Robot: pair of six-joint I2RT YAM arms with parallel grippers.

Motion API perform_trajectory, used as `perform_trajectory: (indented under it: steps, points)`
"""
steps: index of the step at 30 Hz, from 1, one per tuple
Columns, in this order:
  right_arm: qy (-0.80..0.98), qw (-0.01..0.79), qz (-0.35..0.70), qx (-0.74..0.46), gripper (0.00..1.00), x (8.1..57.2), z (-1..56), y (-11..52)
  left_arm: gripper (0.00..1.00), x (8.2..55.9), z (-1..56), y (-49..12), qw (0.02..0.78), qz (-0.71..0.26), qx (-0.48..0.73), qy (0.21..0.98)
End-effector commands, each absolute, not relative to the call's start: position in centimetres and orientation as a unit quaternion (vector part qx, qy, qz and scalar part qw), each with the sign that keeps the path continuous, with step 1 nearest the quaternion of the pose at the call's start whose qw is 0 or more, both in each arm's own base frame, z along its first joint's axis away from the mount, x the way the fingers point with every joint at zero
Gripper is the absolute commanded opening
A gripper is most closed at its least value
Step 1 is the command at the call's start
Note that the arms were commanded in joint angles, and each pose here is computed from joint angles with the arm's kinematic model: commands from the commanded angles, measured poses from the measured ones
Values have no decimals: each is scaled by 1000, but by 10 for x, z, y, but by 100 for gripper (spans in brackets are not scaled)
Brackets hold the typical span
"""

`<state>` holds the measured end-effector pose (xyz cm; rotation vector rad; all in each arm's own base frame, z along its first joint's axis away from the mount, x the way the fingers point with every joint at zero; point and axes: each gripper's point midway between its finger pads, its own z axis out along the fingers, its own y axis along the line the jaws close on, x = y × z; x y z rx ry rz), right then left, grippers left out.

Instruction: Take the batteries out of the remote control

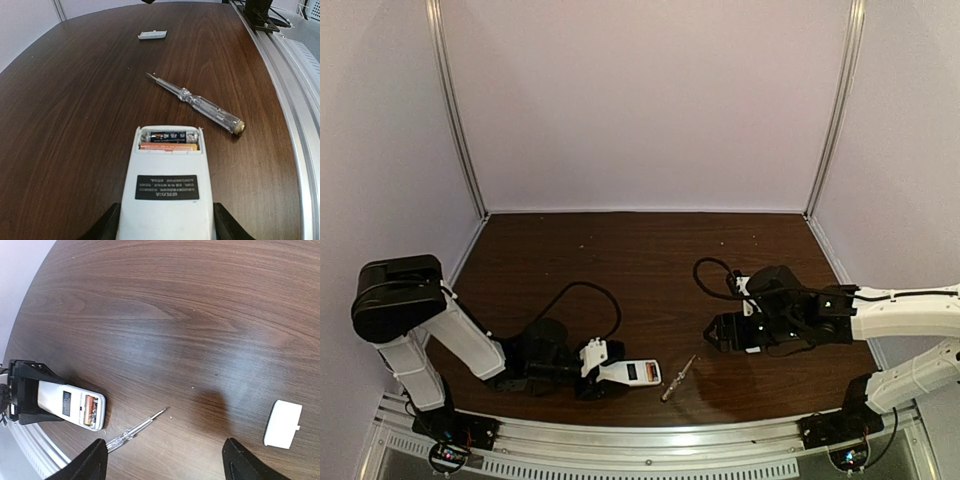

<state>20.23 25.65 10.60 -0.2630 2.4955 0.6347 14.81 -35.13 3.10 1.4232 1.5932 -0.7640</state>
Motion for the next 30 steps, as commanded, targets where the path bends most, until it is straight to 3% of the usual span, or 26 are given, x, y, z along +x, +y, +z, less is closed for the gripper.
perform_trajectory:
  steps: [1,10,30]
  points:
    - [919,273,266,-104,81,197,110,264,10,153,41,-358,441,-319,570,616]
    - [919,266,271,-105,82,194,107,268,30,153,26,-361,420,-323,580,618]
    - [919,263,277,-102,82,188,108,271,89,152,30,-360,418,-342,583,606]
